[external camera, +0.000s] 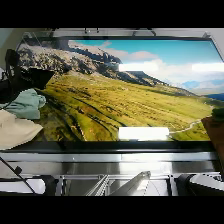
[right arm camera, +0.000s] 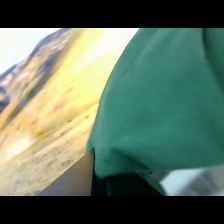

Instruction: Fold the shirts.

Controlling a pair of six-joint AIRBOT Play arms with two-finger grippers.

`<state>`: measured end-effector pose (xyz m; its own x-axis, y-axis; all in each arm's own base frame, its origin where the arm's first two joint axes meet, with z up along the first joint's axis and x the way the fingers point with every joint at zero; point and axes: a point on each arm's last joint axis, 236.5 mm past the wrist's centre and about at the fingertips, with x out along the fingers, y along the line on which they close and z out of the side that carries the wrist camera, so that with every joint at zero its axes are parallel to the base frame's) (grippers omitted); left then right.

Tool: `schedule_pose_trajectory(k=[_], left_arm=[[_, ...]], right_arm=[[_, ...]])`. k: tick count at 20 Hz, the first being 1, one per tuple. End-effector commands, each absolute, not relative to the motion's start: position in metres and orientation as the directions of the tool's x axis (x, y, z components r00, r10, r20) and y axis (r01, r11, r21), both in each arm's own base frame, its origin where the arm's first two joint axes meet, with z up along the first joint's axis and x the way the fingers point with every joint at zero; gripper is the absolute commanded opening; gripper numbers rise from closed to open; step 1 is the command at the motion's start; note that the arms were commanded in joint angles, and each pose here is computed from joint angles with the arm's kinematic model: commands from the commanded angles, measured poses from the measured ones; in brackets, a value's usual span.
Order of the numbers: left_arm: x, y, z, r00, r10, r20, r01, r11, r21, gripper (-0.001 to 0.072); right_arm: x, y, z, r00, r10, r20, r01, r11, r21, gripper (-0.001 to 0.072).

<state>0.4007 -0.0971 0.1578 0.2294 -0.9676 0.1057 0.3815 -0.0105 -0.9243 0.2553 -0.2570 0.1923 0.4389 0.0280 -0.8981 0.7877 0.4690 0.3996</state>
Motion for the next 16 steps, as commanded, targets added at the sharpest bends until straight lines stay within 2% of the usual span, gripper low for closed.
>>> schedule_pose_trajectory(k=[1, 4, 7, 10, 15, 16], left_arm=[[0.395, -0.119, 0.157, 0.177, -0.979, 0.105, 0.393, -0.027, -0.919, 0.0021], [0.393, -0.125, 0.157, 0.161, -0.981, 0.104, 0.393, -0.033, -0.919, 0.0021], [0.393, -0.127, 0.157, 0.159, -0.982, 0.104, 0.392, -0.034, -0.919, 0.0021], [0.393, -0.127, 0.157, 0.160, -0.982, 0.103, 0.393, -0.033, -0.919, 0.0020], [0.393, -0.127, 0.157, 0.160, -0.982, 0.103, 0.393, -0.033, -0.919, 0.0021], [0.393, -0.127, 0.157, 0.160, -0.982, 0.103, 0.392, -0.033, -0.919, 0.0020]], right_arm=[[0.209, -0.263, 0.160, 0.344, 0.042, -0.938, 0.846, 0.420, 0.329, 0.0017], [0.165, -0.247, 0.105, 0.154, 0.120, -0.981, 0.890, 0.414, 0.191, 0.0017], [0.113, -0.235, 0.069, -0.049, 0.157, -0.986, 0.934, 0.357, 0.011, 0.0017], [0.083, -0.228, 0.044, -0.178, 0.192, -0.965, 0.930, 0.352, -0.101, 0.0018], [0.021, -0.258, 0.015, -0.436, 0.068, -0.897, 0.851, 0.354, -0.387, 0.0020], [0.015, -0.266, 0.015, -0.465, 0.043, -0.884, 0.841, 0.335, -0.426, 0.0098]])
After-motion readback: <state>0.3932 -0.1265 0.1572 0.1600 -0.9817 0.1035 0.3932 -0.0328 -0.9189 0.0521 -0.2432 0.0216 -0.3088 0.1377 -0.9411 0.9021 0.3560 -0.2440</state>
